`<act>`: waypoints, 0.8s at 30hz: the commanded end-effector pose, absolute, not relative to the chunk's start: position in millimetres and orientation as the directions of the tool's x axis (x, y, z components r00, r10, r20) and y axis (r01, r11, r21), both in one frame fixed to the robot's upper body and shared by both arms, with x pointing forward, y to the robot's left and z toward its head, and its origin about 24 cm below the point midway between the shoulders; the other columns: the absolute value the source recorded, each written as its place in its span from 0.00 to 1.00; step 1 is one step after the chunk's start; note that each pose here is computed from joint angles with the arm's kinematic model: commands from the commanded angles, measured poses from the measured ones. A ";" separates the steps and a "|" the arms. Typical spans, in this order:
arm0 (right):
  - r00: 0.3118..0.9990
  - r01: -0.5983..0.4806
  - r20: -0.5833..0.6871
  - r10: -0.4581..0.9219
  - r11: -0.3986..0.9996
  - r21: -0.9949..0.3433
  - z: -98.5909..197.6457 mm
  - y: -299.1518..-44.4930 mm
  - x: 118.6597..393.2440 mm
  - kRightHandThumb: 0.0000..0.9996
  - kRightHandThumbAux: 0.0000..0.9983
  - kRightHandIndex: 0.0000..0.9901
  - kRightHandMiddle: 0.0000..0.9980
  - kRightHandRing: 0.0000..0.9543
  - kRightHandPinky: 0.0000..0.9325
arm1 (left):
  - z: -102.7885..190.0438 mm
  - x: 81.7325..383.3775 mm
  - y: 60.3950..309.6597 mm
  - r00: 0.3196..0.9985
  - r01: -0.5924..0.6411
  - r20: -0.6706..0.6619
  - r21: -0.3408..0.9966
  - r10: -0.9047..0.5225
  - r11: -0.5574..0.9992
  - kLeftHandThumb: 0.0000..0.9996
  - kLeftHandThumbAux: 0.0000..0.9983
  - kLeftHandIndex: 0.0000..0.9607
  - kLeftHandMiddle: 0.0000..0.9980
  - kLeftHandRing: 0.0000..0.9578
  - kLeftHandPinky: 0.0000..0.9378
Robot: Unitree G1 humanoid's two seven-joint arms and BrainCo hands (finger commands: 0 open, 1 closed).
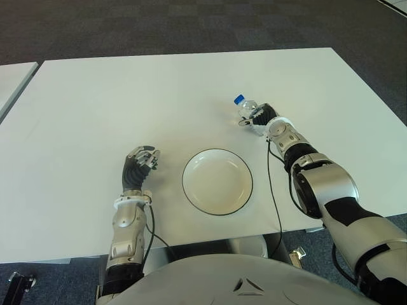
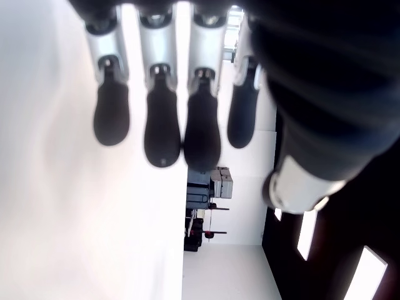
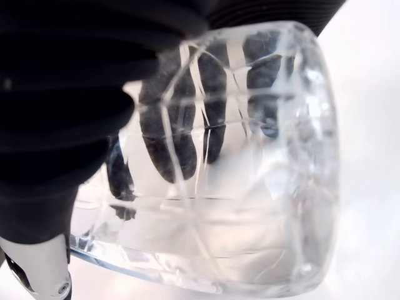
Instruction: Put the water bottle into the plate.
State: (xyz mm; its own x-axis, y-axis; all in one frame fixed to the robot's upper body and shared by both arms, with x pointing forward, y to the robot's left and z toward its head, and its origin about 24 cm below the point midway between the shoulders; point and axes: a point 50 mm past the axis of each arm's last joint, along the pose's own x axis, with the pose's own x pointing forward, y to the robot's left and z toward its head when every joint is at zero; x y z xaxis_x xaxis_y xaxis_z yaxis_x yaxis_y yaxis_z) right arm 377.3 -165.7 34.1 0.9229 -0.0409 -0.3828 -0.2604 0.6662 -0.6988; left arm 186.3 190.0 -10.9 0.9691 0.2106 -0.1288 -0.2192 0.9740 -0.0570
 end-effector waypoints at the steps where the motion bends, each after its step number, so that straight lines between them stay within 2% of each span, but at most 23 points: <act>1: 0.934 -0.305 -0.349 0.074 0.676 -0.671 37.4 -139.0 378.9 0.70 0.73 0.44 0.82 0.85 0.84 | -14.4 185.2 191.4 0.964 -0.231 -0.148 -0.052 0.222 0.972 0.71 0.71 0.45 0.68 0.69 0.68; 7: 0.953 -0.302 -0.240 0.186 0.666 -0.682 51.4 -128.0 381.8 0.71 0.73 0.44 0.80 0.83 0.84 | -14.1 185.2 191.3 0.963 -0.234 -0.152 -0.050 0.224 0.971 0.71 0.71 0.45 0.68 0.69 0.68; 14: 0.935 -0.333 -0.154 0.319 0.644 -0.688 58.0 -122.0 377.7 0.71 0.73 0.44 0.82 0.85 0.89 | -13.8 185.4 191.0 0.964 -0.230 -0.149 -0.053 0.220 0.972 0.71 0.71 0.45 0.68 0.69 0.69; 24: 0.825 -0.360 0.049 0.563 0.590 -0.722 77.9 -103.3 355.5 0.70 0.73 0.44 0.88 0.91 0.94 | -13.6 185.7 190.5 0.966 -0.224 -0.144 -0.040 0.216 0.974 0.71 0.71 0.45 0.69 0.69 0.69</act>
State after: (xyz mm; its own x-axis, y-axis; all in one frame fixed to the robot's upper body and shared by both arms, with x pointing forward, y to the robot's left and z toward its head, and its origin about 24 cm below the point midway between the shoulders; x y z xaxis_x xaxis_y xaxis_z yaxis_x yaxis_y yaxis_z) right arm 365.2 -105.8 73.4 0.8653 0.5013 -0.0044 -0.3510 0.5995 -0.7193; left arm 187.3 189.6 -10.6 0.9698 0.2078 -0.1279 -0.2160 0.9749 -0.0541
